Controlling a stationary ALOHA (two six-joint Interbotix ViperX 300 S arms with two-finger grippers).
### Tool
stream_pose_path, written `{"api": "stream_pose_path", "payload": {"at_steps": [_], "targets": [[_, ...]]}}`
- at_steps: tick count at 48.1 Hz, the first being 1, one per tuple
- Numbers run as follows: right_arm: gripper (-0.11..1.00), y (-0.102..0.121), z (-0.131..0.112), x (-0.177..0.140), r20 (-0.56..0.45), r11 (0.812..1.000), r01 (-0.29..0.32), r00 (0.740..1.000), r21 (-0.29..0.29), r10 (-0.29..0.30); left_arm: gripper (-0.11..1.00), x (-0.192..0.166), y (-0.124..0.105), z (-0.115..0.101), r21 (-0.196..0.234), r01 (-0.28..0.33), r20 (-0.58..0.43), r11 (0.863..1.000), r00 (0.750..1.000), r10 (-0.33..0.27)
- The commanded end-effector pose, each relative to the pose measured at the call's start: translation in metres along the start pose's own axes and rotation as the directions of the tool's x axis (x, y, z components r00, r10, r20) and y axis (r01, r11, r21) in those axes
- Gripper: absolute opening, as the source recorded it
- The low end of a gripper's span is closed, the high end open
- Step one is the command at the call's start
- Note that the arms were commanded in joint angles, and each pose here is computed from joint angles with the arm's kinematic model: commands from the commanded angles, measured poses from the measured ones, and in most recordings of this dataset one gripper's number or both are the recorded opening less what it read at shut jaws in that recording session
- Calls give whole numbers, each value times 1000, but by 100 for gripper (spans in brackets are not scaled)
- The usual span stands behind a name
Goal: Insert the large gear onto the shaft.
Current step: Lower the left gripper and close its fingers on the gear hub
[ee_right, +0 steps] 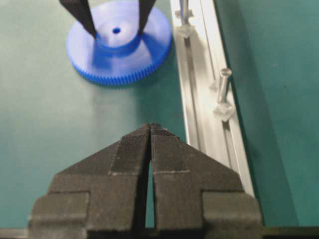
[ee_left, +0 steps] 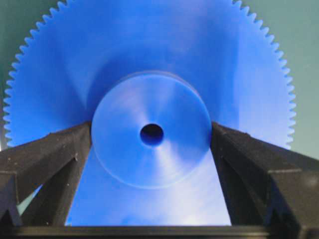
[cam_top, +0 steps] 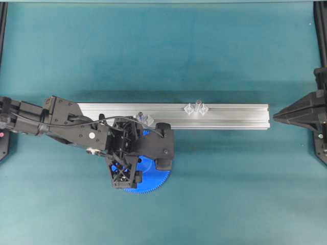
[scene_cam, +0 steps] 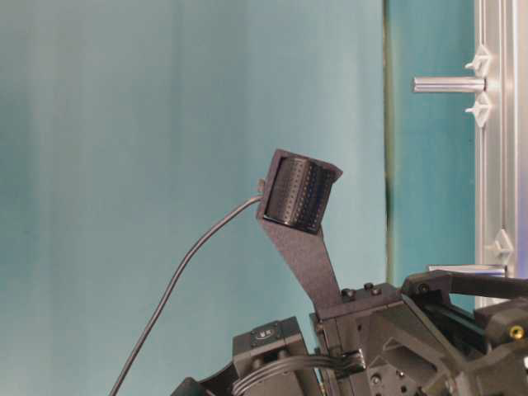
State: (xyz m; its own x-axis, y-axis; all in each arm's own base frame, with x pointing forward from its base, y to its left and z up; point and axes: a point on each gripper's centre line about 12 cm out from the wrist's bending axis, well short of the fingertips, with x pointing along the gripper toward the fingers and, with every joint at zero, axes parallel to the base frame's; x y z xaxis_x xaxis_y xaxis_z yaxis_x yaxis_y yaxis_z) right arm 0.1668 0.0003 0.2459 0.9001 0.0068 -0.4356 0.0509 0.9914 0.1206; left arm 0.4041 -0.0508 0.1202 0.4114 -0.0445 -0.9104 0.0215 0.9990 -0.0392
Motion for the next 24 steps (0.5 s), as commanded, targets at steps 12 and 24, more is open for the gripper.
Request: {"api": "stream_pose_path", "payload": {"at_steps": [12,24], "targets": [[6,1,5,0,15,1000,-2,1000,12,2,84,-4,0,6,-23,7,53,1000,999,-5],[6,1,5,0,17,1000,-2,1000,12,2,78,-11,-1,11,-15,12,96,1000,995,-10]]}}
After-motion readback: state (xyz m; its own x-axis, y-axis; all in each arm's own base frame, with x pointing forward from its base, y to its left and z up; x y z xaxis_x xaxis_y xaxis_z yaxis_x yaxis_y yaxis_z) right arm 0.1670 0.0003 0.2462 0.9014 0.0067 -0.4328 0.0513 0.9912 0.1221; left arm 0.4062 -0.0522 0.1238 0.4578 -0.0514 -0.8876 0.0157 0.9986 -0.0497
